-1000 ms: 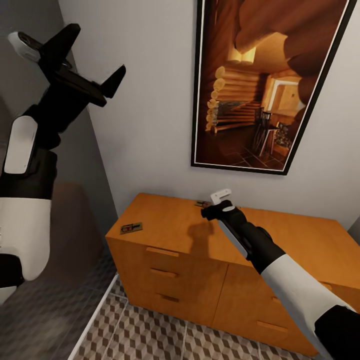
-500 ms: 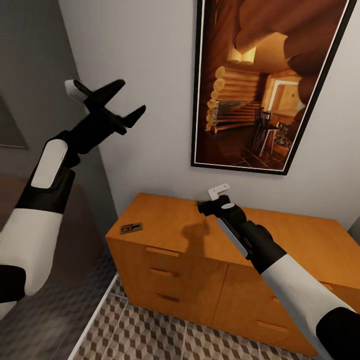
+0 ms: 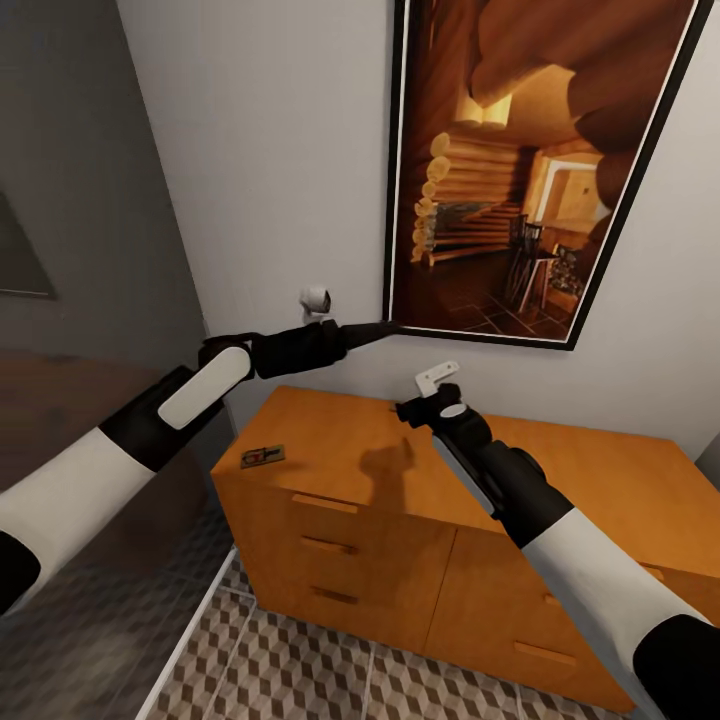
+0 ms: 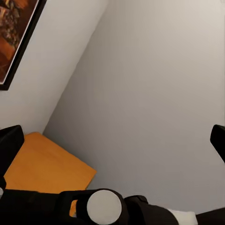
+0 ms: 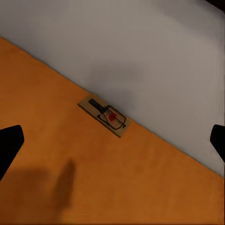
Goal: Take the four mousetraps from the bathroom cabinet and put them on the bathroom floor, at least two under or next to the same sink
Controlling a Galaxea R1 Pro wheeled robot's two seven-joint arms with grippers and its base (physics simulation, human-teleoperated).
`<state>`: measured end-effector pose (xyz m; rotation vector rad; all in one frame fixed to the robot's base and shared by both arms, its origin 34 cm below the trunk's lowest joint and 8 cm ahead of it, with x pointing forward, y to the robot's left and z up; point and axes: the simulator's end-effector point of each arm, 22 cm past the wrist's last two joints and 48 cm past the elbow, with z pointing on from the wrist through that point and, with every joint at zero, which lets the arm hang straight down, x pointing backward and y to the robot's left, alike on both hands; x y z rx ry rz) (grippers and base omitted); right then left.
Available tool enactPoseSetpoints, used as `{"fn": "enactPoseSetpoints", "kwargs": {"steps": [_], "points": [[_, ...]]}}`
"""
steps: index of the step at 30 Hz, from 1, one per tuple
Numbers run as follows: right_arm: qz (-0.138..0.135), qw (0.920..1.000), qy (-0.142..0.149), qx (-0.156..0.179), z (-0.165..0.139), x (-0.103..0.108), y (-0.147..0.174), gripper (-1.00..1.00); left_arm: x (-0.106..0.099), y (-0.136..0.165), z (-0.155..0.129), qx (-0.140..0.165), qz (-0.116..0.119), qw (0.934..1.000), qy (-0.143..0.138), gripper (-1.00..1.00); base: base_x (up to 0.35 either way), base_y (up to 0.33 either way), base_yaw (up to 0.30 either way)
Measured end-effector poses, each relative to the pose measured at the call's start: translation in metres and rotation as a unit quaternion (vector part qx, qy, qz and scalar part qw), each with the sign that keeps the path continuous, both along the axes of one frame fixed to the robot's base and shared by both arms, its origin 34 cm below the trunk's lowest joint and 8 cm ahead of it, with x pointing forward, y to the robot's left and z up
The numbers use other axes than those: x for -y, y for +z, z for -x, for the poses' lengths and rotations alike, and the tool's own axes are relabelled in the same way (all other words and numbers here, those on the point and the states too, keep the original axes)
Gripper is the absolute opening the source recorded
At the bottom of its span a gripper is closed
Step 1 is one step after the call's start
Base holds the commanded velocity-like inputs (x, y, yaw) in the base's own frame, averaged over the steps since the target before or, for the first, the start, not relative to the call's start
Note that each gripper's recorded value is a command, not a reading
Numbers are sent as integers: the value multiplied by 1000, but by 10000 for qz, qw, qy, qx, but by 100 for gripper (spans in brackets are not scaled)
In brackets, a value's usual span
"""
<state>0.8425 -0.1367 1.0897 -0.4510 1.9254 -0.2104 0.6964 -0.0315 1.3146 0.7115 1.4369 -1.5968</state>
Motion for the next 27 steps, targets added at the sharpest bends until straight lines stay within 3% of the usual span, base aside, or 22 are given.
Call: {"fn": "enactPoseSetpoints", "kwargs": {"steps": [9, 27], "points": [[346, 9992, 99, 157, 6, -6, 3, 100, -18, 6, 4, 51, 133, 9998, -121, 100, 0, 0, 0], [299, 9988, 226, 311, 13, -18, 16, 100, -19, 9, 11, 67, 248, 9992, -293, 100, 82, -73, 0]]}}
